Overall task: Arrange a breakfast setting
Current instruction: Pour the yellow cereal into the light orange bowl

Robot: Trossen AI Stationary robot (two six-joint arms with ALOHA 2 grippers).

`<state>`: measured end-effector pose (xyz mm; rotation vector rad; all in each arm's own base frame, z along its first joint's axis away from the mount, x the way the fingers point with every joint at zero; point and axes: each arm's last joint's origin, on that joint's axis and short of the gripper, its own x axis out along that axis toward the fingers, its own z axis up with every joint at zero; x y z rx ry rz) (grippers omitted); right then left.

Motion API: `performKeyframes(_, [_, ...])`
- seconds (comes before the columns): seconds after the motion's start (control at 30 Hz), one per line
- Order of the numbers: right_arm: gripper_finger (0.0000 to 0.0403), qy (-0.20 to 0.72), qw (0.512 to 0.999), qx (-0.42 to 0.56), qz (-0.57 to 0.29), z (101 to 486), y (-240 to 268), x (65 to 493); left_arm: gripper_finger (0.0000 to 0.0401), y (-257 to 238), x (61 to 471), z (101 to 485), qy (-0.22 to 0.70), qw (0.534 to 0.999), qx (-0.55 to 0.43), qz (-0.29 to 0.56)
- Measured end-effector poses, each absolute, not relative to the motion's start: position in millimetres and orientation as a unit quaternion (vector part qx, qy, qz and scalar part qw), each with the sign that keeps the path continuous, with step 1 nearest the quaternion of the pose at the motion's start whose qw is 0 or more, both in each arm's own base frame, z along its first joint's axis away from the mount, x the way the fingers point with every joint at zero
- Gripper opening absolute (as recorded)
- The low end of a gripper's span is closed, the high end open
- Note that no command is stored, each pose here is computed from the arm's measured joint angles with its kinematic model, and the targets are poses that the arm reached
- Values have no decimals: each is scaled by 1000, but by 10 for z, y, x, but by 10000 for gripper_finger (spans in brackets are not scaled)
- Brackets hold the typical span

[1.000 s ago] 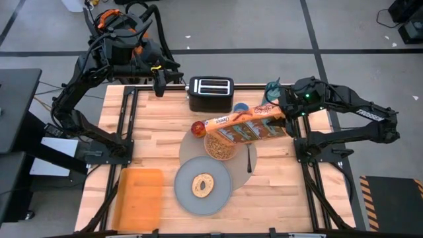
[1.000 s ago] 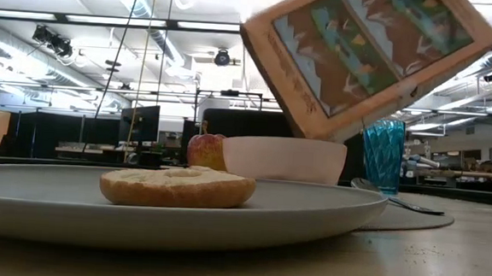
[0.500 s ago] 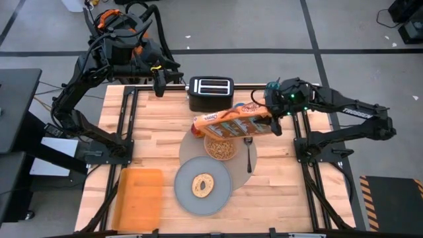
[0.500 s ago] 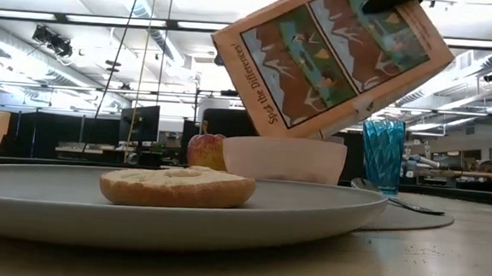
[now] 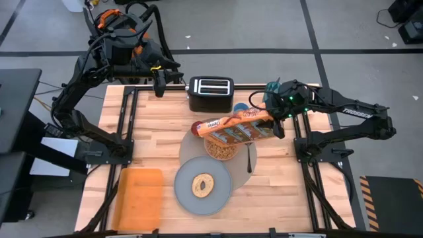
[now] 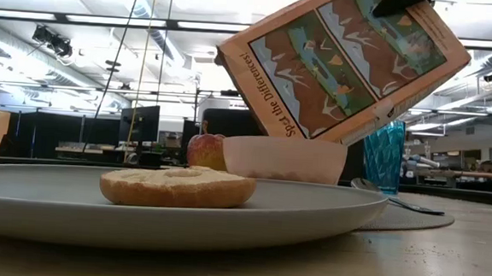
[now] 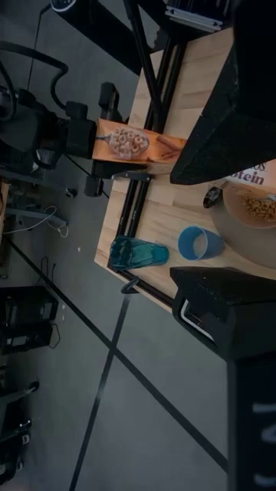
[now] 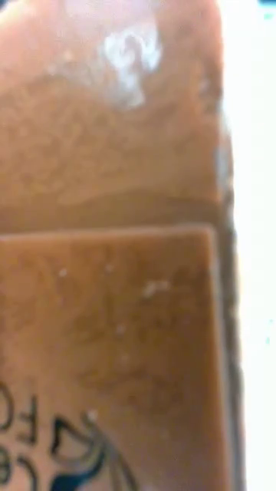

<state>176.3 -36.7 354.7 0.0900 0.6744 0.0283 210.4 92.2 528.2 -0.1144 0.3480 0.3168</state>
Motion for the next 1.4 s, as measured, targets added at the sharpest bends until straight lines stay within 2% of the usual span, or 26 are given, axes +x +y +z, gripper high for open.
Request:
performKeyframes(0.53, [213, 271, 959, 82, -10, 3750, -229, 1195, 192, 918, 2095, 5288, 171, 971, -55, 156])
performKeyframes(0.93, [213, 196, 968, 149, -42, 3255, -141, 807, 192, 837, 1946, 5328, 165, 968, -96, 161])
performKeyframes(1.17, [213, 131, 979, 140, -72, 3096, -81, 480, 192, 788, 1824, 5312, 177, 957, -152, 173])
performKeyframes(1.4, [213, 67, 984, 155, -52, 3049, -1, 192, 192, 764, 1838, 5320, 170, 956, -169, 170])
